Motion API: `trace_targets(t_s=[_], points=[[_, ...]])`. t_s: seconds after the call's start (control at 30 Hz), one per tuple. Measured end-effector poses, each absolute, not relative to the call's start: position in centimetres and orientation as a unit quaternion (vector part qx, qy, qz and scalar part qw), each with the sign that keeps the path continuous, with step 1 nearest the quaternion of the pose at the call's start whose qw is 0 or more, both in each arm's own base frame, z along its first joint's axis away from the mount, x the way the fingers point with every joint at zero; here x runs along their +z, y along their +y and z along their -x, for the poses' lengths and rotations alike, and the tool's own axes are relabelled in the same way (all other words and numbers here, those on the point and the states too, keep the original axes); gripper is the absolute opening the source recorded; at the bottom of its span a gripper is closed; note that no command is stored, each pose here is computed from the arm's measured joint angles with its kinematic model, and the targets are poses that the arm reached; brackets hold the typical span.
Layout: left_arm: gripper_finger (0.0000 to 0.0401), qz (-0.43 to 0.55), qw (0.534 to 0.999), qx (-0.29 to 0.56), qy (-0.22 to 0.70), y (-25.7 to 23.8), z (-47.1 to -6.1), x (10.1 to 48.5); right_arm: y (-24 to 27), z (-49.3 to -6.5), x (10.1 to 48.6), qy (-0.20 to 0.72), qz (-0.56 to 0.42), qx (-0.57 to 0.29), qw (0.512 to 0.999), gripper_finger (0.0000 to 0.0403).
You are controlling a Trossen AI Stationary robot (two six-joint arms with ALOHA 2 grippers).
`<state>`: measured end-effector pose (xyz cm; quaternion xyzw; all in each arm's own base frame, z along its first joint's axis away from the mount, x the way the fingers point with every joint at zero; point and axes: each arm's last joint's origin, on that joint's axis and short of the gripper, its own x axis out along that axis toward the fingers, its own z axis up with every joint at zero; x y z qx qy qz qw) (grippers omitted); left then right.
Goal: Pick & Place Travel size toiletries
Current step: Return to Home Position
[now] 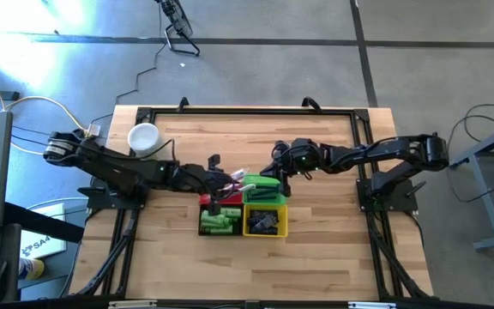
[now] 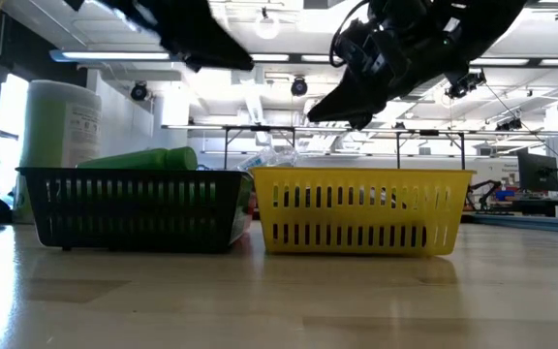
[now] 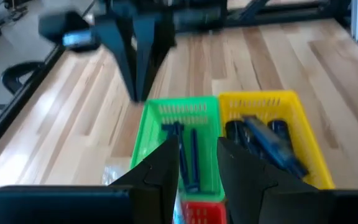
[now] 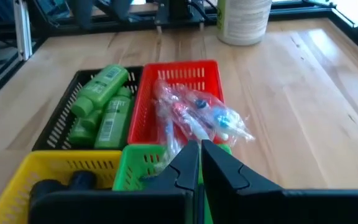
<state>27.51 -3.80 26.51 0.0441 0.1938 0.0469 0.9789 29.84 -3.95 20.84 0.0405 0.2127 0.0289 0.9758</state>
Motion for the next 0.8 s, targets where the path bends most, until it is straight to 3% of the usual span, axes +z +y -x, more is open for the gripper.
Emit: trace_targets(t_s=[0.8], points=[[0.0104,-0.051,0.990,0.051,0.122,-2.0,-17.0,24.7,-3.6,-25.8,25.4,0.200,-0.025,0.007,0.979,0.0011]])
